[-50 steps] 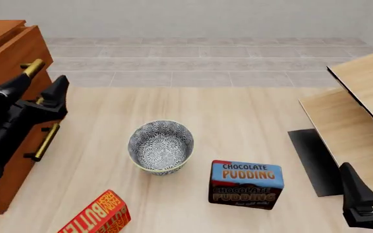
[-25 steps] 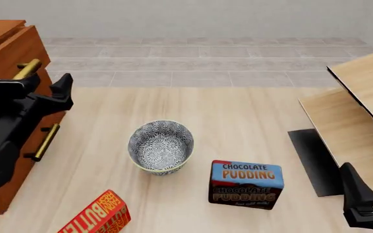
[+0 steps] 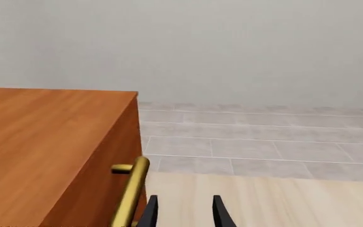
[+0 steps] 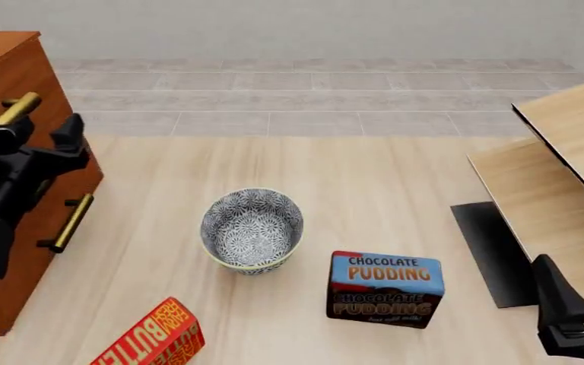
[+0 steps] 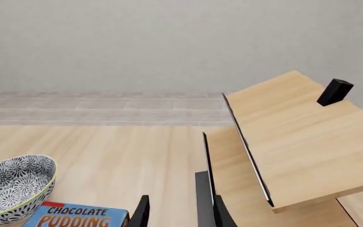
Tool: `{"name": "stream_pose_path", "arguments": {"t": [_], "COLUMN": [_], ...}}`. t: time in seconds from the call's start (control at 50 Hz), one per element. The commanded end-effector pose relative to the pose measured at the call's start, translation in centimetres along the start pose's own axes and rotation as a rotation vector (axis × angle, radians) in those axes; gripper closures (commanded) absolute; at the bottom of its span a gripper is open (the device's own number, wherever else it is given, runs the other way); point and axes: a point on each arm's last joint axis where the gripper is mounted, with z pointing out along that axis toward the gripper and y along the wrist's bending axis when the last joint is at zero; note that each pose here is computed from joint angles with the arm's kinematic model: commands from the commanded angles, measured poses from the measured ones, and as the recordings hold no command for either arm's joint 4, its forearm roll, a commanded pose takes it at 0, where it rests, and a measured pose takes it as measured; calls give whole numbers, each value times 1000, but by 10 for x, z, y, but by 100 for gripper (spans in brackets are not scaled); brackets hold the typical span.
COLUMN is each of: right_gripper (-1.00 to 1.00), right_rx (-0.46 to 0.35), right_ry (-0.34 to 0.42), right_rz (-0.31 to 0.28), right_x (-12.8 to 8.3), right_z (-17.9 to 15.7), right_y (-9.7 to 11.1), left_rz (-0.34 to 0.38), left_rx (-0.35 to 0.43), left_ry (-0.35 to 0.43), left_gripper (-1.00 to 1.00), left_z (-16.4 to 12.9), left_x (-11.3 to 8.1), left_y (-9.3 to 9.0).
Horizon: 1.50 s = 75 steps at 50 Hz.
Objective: Close the top drawer of the cabinet and put the bowl on top of it.
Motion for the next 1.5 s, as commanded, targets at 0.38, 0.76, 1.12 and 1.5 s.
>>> {"name": "stream_pose_path", "arguments": {"t": [0.38,0.76,1.12,1.5], "right_gripper": [-100,-100,-100,-100], "right_rx": [-2,2,-1,-3], "right_ry": [0,-2,1,6], "right_rz": [-3,3,-3,-9], "right_x": [0,0,0,0], "right_z": [0,0,-1,1], "right_y": [0,0,0,0], "left_rz": [40,-9,1,-32], "left_rx": [-160,26,93,164], "left_ry": [-49,-29,116,377], "left_gripper": [-100,-100,-100,-100], "left_z": [-20,-45,-34,22], "left_x": [-12,-55,-112,-128], "left_y": [33,-11,-26,-54]}}
